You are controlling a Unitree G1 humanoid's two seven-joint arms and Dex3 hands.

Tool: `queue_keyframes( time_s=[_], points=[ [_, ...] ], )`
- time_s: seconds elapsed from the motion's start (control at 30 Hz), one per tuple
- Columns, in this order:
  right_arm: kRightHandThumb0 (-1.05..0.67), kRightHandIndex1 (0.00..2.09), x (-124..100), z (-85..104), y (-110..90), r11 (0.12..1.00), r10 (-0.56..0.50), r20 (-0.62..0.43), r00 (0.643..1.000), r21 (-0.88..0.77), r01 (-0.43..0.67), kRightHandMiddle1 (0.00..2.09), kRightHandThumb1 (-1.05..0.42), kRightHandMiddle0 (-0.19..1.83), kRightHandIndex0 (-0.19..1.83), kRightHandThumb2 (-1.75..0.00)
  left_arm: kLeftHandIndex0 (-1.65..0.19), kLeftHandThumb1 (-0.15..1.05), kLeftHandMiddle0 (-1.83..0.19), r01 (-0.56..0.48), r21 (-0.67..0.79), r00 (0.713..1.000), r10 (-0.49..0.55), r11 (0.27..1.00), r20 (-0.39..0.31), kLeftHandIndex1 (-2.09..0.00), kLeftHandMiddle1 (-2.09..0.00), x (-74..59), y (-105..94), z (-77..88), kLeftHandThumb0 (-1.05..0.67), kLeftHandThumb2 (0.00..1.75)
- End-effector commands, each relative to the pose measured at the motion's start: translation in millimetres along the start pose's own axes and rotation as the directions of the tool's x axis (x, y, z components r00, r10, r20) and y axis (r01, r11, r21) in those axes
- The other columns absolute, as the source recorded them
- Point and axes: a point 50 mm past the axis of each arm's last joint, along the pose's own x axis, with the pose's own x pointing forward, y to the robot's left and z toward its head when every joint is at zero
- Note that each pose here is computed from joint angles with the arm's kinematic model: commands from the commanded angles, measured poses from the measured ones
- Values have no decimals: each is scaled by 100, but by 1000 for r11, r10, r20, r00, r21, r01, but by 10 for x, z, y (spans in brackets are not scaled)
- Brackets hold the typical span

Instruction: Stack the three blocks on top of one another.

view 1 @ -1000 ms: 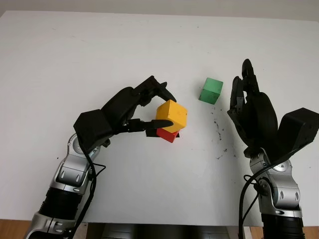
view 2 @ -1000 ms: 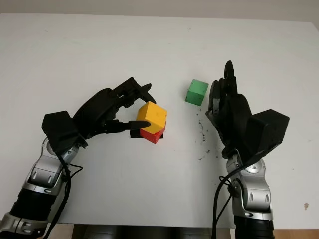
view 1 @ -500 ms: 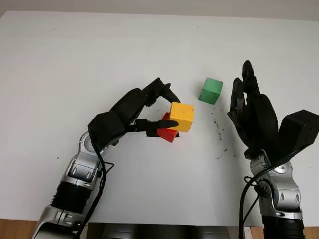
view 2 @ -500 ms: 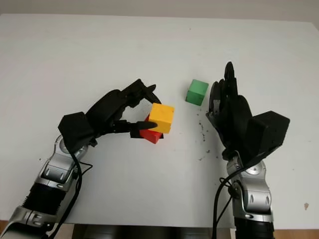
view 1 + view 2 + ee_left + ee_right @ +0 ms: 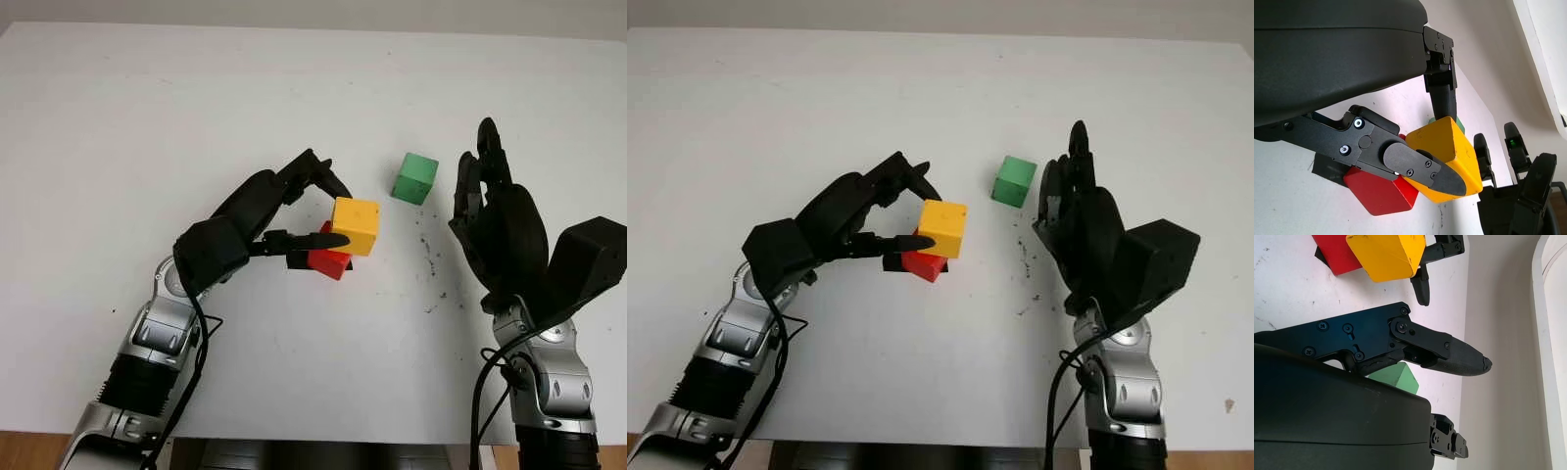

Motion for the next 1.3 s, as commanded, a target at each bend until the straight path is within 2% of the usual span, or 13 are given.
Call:
queue_keyframes(
  time_s=[0.0,0.6,0.8,0.9,0.97,1.0,1.27],
  points=[
    [-61,0,10,31,-22,1000,2,7,1000,-15,-2,0,-105,-19,-19,-71,-19,105,-14,-11,-3,1000,11,1000,27,-186,-6,9,56,61,-54,11],
    [-63,0,36,50,-18,1000,9,12,1000,-19,-9,0,-105,-19,-19,-70,-22,105,-17,-20,-20,999,20,1000,39,-176,-6,-28,117,92,-49,7],
    [-63,0,37,50,-23,1000,8,11,1000,-17,-8,0,-105,-19,-19,-70,-29,103,-18,-8,-25,1000,8,1000,24,-170,-6,-34,113,102,-54,5],
    [-64,0,36,47,-30,1000,10,9,1000,-21,-10,0,-105,-19,-19,-70,-30,102,-17,6,-31,1000,-6,1000,0,-152,-5,-35,109,105,-57,5],
    [-64,0,35,49,-31,1000,9,7,1000,-18,-9,0,-105,-19,-19,-70,-26,102,-14,10,-24,1000,-11,1000,-9,-125,-5,-36,107,112,-63,5],
    [-64,0,35,50,-32,1000,9,8,1000,-18,-9,0,-105,-19,-19,-69,-25,102,-13,11,-23,1000,-11,1000,-11,-119,-5,-37,105,115,-64,5],
    [-64,0,27,50,-33,1000,7,10,1000,-18,-7,0,-105,-19,-19,-68,-17,105,-9,18,-38,1000,-18,999,-8,-105,-4,-40,93,129,-70,7]
  ],
)
